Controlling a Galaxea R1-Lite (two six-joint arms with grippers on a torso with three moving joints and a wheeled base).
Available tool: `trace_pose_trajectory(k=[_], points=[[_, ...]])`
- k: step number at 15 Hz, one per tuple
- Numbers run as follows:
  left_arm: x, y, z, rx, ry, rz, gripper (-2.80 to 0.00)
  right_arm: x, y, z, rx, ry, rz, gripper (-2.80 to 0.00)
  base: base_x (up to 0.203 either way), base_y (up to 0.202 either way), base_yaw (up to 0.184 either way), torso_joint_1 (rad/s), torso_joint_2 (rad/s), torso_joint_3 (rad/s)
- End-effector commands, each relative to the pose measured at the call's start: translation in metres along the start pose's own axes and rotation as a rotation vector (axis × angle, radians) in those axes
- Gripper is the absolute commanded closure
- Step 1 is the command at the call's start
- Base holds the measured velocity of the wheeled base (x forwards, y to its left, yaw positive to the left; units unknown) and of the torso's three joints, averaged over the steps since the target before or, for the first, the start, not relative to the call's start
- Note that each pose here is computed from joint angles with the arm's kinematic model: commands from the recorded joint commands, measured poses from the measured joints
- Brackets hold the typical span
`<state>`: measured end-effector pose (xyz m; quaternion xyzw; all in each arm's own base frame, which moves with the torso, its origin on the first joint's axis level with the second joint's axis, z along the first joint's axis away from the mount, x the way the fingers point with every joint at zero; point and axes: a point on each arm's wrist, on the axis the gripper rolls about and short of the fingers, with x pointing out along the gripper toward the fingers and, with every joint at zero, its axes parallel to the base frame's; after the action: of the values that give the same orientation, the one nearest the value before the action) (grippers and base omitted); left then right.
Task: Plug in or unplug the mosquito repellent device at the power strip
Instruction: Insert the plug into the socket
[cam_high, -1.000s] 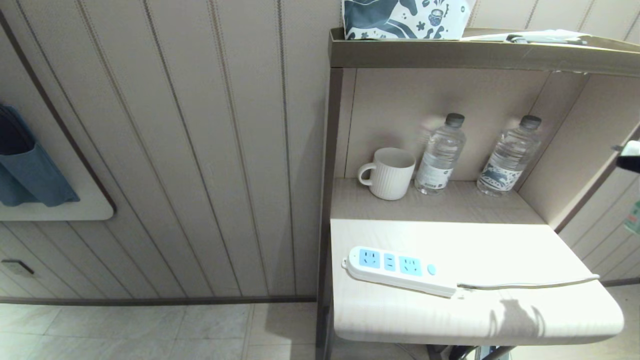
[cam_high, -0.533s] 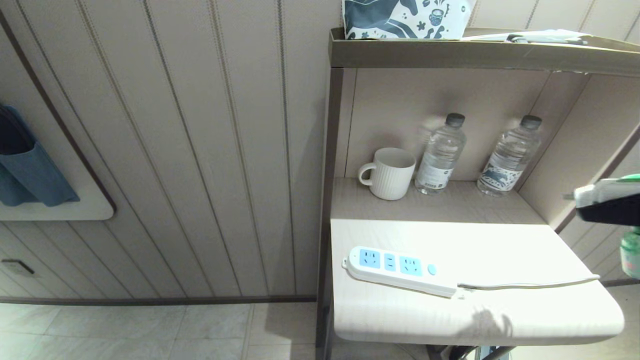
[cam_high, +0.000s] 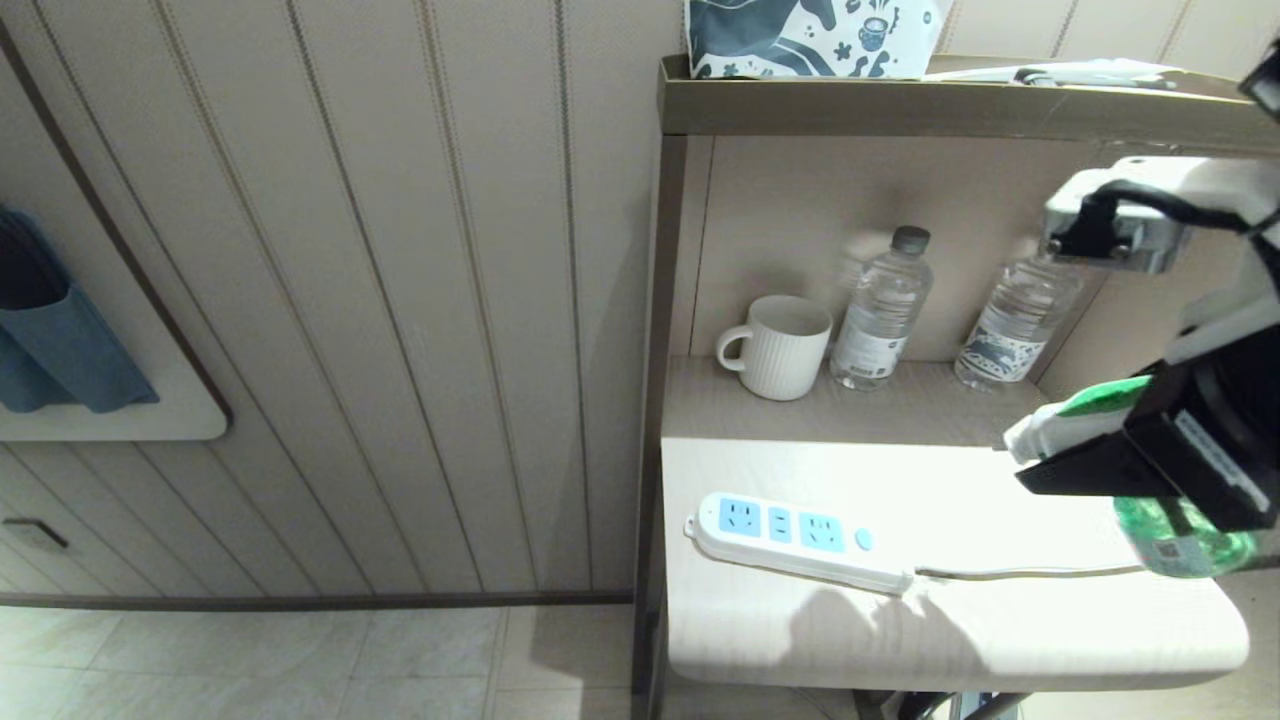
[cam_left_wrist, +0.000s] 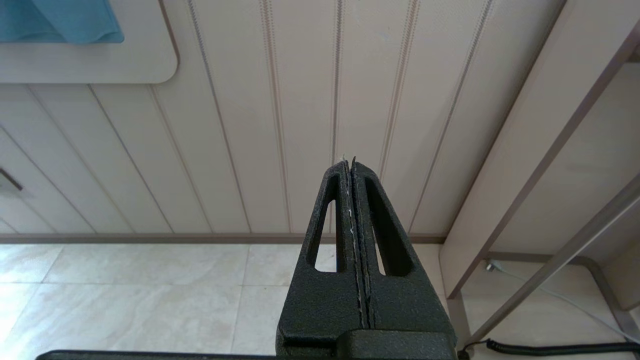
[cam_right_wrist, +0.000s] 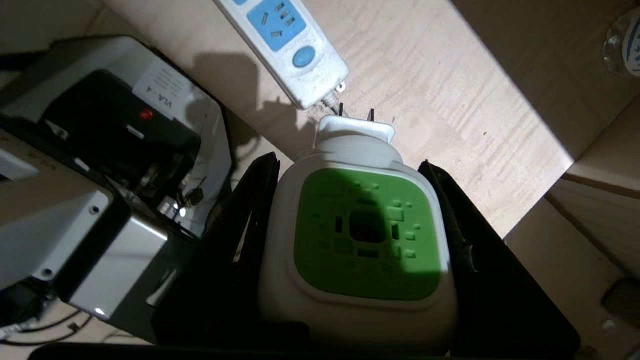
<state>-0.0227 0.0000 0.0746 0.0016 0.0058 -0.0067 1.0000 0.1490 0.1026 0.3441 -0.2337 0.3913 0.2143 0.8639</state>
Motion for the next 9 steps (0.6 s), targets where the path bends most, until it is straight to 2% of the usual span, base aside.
trace_pose_trajectory(k=[1, 3, 5, 7, 9], points=[[0.000, 0.000, 0.000, 0.000, 0.002, -0.002, 0.00, 0.013, 0.003, 0.003, -0.084, 0.086, 0.017, 0.00, 0.000, 0.000, 0.000, 0.000, 0.00, 0.000], [0.000, 0.000, 0.000, 0.000, 0.000, -0.001, 0.00, 0.018, 0.006, 0.000, -0.196, 0.148, 0.050, 0.00, 0.000, 0.000, 0.000, 0.000, 0.00, 0.000], [0.000, 0.000, 0.000, 0.000, 0.002, -0.001, 0.00, 0.021, 0.009, -0.005, -0.336, 0.186, 0.147, 0.00, 0.000, 0.000, 0.000, 0.000, 0.00, 0.000], [0.000, 0.000, 0.000, 0.000, 0.002, 0.000, 0.00, 0.023, 0.009, -0.011, -0.512, 0.230, 0.226, 0.00, 0.000, 0.000, 0.000, 0.000, 0.00, 0.000], [0.000, 0.000, 0.000, 0.000, 0.002, 0.000, 0.00, 0.027, 0.012, -0.013, -0.567, 0.278, 0.264, 0.00, 0.000, 0.000, 0.000, 0.000, 0.00, 0.000]])
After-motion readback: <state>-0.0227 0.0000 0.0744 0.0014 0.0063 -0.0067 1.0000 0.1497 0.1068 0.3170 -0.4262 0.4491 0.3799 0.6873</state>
